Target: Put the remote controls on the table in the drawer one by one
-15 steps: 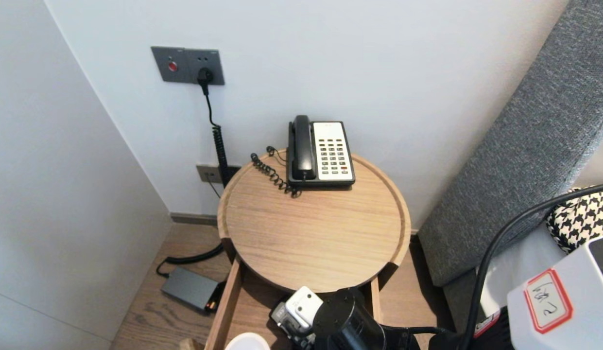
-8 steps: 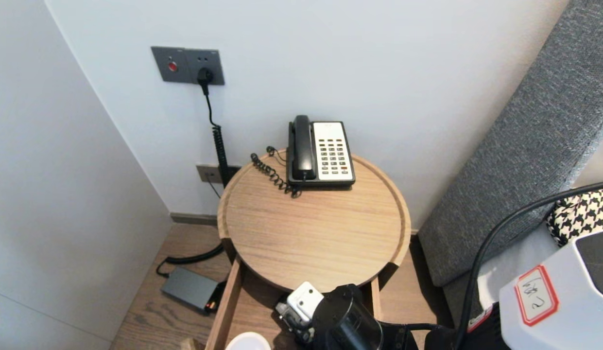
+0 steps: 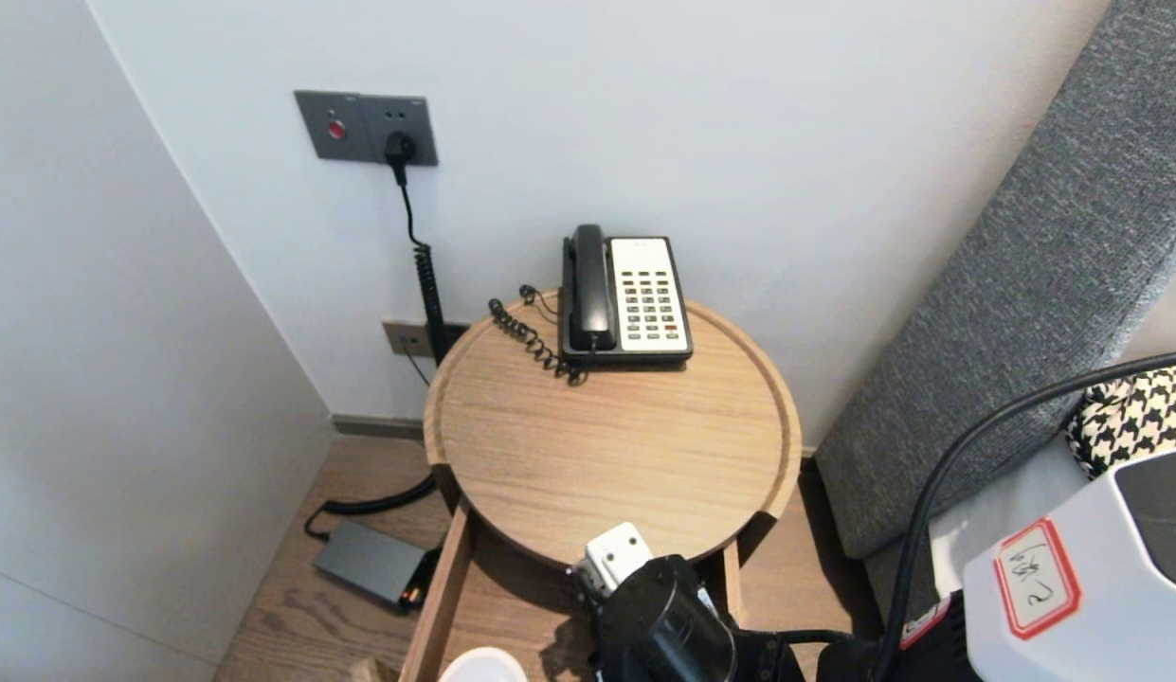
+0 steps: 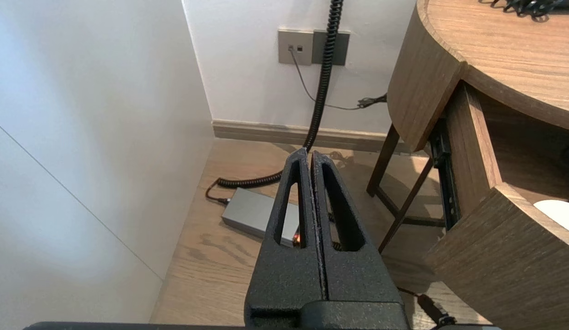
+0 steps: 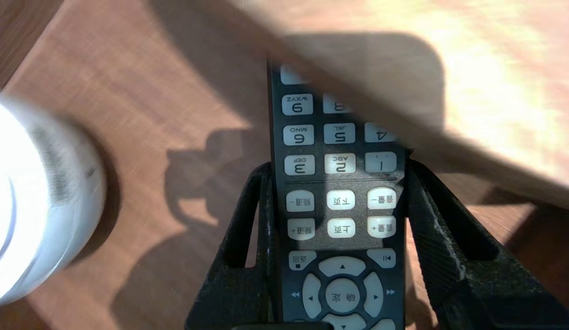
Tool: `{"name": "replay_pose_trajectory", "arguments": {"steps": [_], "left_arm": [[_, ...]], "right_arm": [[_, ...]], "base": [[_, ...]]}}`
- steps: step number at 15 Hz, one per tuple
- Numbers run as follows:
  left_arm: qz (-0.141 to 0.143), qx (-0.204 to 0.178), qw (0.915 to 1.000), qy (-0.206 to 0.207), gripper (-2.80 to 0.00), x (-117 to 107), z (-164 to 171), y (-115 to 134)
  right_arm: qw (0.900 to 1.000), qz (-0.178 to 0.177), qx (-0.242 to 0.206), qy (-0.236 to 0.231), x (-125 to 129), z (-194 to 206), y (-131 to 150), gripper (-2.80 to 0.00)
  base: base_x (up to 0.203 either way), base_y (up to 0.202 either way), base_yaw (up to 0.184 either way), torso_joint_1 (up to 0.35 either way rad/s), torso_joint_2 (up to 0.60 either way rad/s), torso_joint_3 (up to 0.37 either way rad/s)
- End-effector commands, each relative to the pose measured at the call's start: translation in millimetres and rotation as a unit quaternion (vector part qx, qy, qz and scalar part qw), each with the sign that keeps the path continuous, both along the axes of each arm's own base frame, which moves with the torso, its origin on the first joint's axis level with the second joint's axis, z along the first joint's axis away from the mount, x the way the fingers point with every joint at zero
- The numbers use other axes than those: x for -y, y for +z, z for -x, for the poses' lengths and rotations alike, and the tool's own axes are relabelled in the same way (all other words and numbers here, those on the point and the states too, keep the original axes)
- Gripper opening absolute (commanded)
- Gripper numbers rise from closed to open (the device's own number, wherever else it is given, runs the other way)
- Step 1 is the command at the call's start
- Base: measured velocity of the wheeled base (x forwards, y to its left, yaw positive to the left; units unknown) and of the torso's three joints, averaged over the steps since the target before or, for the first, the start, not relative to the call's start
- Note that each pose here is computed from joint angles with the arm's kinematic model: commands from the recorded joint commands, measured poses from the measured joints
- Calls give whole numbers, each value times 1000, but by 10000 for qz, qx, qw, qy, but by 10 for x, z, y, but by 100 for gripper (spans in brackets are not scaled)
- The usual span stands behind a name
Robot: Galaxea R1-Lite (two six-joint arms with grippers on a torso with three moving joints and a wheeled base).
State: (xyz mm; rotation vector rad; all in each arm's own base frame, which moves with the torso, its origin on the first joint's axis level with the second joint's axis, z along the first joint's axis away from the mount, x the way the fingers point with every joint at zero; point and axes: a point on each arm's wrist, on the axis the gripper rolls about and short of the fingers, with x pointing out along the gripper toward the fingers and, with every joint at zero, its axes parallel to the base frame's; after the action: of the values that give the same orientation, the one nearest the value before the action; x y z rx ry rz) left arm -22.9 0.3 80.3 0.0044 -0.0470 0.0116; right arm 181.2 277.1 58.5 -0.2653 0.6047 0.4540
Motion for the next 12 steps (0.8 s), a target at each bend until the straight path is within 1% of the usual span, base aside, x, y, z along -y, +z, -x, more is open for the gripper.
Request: {"name": "replay_pose_trajectory", "arguments": {"steps": [1, 2, 3, 4, 6, 10, 12], "left_arm": [[0, -36, 10000, 4, -280, 0, -6, -25], [0, -45, 10000, 1, -280, 0, -8, -31], [0, -36, 10000, -2, -280, 0, -6, -25], [0, -36, 10000, -3, -280, 0, -6, -25], [0, -36, 10000, 4, -280, 0, -6, -25], [0, -36, 10000, -3, -280, 0, -6, -25], [0, -36, 10000, 0, -280, 0, -6, -25]], "right_arm": [[9998, -37, -128, -138, 10, 31, 2, -280], [9997, -37, -173, -159, 11, 45, 0, -280], [9987, -105, -366, -334, 27, 80, -3, -280], [9980, -181, -426, -420, 13, 78, 36, -280], [9959, -184, -631, -619, 19, 89, 67, -280], [9847, -332, -1151, -1267, -50, 45, 152, -280], [9833, -274, -1256, -1288, -62, 46, 91, -280]], "base": [[0, 0, 0, 0, 0, 0], [0, 0, 0, 0, 0, 0], [0, 0, 0, 0, 0, 0], [0, 0, 0, 0, 0, 0], [0, 0, 0, 0, 0, 0], [0, 0, 0, 0, 0, 0], [0, 0, 0, 0, 0, 0]]}}
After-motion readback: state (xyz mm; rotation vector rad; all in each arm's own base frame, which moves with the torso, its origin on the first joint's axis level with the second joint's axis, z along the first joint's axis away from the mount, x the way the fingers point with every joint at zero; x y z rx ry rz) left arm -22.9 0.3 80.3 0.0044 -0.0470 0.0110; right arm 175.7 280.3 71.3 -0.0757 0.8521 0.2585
